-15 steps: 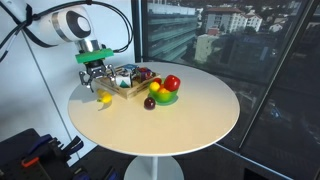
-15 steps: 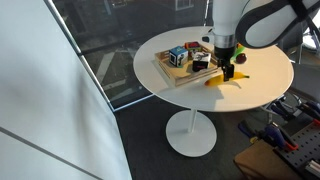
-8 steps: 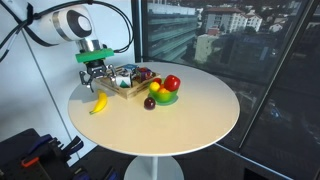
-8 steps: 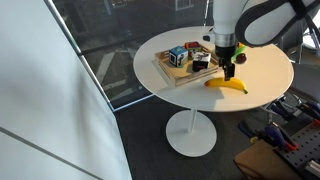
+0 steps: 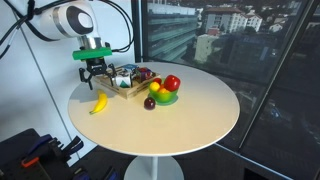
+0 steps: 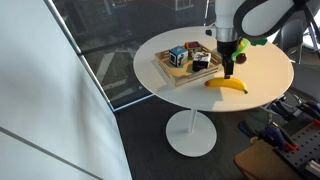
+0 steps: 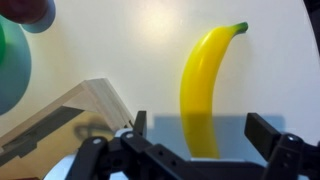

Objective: Move the banana from the tray to the table

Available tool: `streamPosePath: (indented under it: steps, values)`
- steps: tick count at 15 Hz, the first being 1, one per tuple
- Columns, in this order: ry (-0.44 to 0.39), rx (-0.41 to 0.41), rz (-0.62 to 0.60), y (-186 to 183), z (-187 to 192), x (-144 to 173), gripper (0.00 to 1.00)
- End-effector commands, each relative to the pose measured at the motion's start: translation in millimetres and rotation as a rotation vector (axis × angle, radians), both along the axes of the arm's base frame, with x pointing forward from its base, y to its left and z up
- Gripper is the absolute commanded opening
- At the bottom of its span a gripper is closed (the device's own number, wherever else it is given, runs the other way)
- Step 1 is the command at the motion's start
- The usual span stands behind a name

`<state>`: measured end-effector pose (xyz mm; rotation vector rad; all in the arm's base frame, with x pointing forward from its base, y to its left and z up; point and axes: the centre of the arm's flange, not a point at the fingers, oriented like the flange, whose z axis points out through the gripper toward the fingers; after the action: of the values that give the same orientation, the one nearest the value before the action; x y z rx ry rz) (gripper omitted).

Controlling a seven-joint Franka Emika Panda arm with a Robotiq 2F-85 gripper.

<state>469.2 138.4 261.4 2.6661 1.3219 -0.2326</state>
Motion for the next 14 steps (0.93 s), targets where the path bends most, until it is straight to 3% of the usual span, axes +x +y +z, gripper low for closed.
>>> streamPosePath:
  steps: [1,14]
  values:
    - [-0.028,0.007,-0.138,-5,13,1,1.0]
    - [-0.043,0.039,-0.61,-20,36,-9,1.0]
